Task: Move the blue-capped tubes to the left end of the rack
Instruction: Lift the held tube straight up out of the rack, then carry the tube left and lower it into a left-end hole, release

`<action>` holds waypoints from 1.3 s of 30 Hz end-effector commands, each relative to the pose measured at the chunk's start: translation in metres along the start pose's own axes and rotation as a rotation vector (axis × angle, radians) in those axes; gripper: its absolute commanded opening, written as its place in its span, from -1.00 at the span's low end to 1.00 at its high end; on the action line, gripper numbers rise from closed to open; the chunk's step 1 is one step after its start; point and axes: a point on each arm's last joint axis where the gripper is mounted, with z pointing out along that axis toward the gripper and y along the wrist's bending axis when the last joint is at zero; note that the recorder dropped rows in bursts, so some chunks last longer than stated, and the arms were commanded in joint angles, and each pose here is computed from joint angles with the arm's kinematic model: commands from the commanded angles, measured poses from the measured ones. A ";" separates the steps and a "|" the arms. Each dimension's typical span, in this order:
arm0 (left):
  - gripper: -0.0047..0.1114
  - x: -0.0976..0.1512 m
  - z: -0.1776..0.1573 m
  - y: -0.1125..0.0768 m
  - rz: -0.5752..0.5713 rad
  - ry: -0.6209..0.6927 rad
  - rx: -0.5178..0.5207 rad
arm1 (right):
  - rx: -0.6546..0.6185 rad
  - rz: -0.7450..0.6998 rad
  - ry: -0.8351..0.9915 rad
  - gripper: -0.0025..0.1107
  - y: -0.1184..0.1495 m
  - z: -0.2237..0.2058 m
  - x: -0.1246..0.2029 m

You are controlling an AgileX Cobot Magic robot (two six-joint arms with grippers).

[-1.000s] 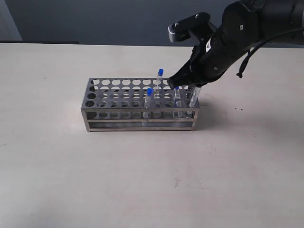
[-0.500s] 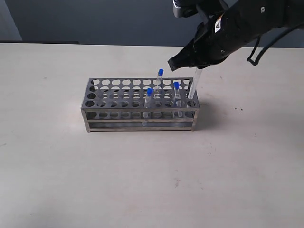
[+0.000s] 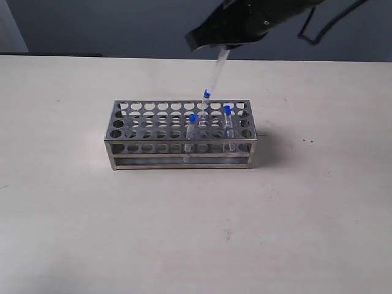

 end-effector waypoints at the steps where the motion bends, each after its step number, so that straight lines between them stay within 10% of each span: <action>1: -0.91 0.000 0.001 0.000 -0.006 -0.003 0.007 | -0.049 -0.072 -0.021 -0.97 0.023 0.017 -0.017; 18: -0.91 0.000 0.001 0.000 -0.006 -0.003 0.007 | -0.154 -0.174 -0.002 -0.97 0.072 0.126 -0.056; 39: -0.91 0.000 0.001 0.000 -0.006 -0.003 0.007 | -0.171 -0.183 0.000 -0.97 0.083 0.155 -0.045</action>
